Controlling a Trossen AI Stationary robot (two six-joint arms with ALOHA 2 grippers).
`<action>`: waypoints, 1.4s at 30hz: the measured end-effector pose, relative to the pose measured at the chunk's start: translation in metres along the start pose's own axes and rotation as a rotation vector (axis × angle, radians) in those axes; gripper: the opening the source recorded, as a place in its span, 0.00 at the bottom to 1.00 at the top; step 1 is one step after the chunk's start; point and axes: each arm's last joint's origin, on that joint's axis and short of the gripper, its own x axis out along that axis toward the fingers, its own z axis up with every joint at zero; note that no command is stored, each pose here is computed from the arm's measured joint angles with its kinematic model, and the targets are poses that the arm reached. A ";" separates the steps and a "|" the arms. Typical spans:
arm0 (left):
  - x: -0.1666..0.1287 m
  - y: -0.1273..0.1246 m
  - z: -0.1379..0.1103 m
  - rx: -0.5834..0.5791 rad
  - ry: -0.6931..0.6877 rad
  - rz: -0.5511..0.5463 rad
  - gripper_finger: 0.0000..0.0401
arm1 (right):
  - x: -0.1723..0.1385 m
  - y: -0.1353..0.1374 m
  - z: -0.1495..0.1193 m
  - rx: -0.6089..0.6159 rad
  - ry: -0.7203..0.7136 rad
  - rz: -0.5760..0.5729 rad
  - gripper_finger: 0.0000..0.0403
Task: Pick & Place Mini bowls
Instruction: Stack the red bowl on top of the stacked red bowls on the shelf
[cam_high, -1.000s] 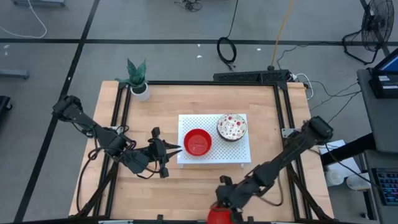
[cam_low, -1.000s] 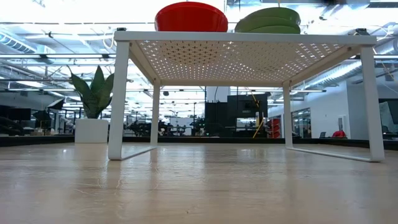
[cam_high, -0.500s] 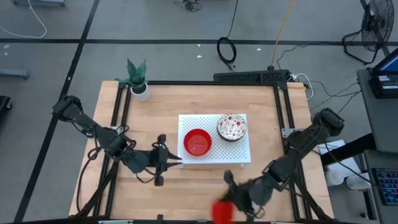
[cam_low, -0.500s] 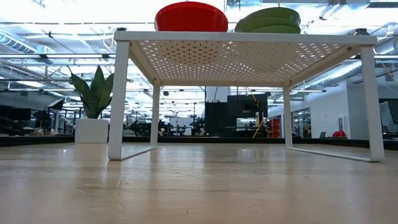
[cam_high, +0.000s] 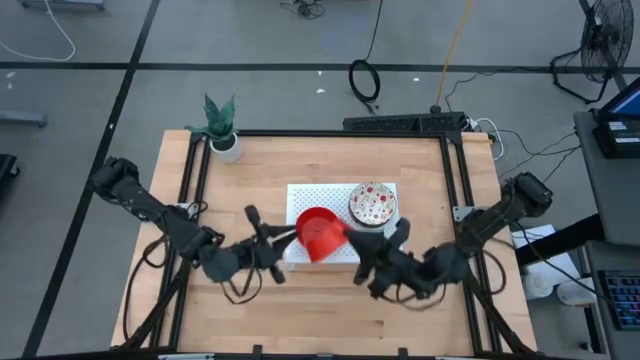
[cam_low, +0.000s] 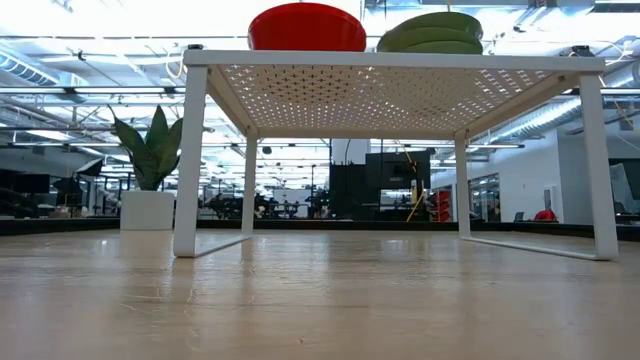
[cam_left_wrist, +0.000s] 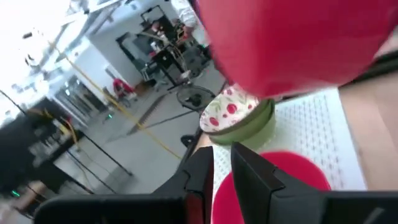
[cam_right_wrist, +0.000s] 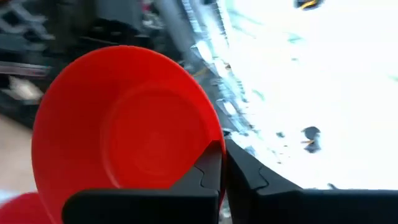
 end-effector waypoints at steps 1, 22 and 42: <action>0.004 0.002 0.000 -0.036 -0.004 0.000 0.16 | 0.005 -0.003 -0.004 -0.010 0.003 -0.032 0.00; 0.038 0.032 0.005 -0.135 -0.073 0.101 0.54 | 0.048 -0.022 -0.045 -0.062 0.010 -0.240 0.00; 0.047 0.053 0.008 -0.183 -0.052 0.284 0.10 | 0.048 -0.017 -0.048 0.083 0.107 -0.211 0.02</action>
